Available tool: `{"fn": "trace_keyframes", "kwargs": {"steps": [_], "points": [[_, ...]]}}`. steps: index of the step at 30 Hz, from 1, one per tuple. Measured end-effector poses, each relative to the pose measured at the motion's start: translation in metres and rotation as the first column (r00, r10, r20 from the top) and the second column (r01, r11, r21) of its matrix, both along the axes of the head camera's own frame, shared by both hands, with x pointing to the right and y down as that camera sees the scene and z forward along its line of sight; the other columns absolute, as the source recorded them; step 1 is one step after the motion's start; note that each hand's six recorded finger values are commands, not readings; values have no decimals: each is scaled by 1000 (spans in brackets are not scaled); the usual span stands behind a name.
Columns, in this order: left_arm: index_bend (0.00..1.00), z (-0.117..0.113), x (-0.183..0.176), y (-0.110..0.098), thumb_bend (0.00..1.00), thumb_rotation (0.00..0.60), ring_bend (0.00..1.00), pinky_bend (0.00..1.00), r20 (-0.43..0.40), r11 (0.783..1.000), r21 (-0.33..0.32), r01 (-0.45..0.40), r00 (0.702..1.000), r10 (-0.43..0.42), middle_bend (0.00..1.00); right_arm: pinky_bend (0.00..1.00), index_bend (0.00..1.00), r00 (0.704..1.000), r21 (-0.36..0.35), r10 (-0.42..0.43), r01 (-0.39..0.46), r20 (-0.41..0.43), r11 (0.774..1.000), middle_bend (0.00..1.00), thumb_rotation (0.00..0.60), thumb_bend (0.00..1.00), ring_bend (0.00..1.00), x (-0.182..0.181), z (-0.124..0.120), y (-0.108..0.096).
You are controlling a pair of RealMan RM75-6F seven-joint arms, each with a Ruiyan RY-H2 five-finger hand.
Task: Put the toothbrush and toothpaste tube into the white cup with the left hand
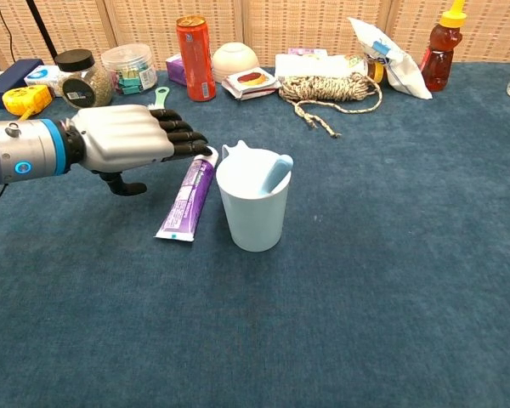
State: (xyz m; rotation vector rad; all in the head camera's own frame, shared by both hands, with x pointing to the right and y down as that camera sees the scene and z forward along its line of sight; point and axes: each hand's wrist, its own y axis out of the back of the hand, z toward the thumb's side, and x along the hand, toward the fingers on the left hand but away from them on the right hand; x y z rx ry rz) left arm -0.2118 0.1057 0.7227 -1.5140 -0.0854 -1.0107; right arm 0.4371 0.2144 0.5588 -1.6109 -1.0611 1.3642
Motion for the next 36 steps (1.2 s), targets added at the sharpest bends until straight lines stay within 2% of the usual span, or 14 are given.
{"fn": "trace_keyframes", "kwargs": {"steps": [9, 13, 17, 21, 29, 36], "points": [[8, -9, -37, -2, 358, 600, 0, 51, 64, 1000, 19, -3, 998, 2, 0, 0, 57, 1000, -1, -6, 6, 6, 1000, 0, 600, 0, 0, -2, -1, 1], [7, -16, -44, -3, 358, 600, 0, 51, 55, 1000, 26, 7, 998, -9, 0, 0, 57, 1000, -1, -6, 6, 9, 1000, 0, 600, 0, 0, -2, -1, 1], [0, -28, -38, -9, 359, 600, 0, 51, -29, 998, 41, 42, 999, -41, 0, 0, 57, 1000, -2, -8, 8, 11, 1000, 0, 600, 0, 0, -2, -1, 0], [0, -29, -26, -11, 359, 600, 0, 51, -87, 998, 45, 44, 995, -40, 0, 0, 57, 1000, -3, -11, 11, 11, 1000, 0, 600, 0, 0, -3, -1, 1], [0, -6, 2, 9, 358, 600, 0, 51, -83, 999, 28, -35, 996, 37, 0, 0, 57, 1000, 0, 6, -6, 11, 1000, 0, 600, 0, 0, 1, -2, 0], [0, 3, 14, 14, 358, 600, 0, 51, -72, 999, 18, -46, 996, 47, 0, 0, 57, 1000, -3, -4, 4, 18, 1000, 0, 600, 0, 0, -1, -1, 0]]}}
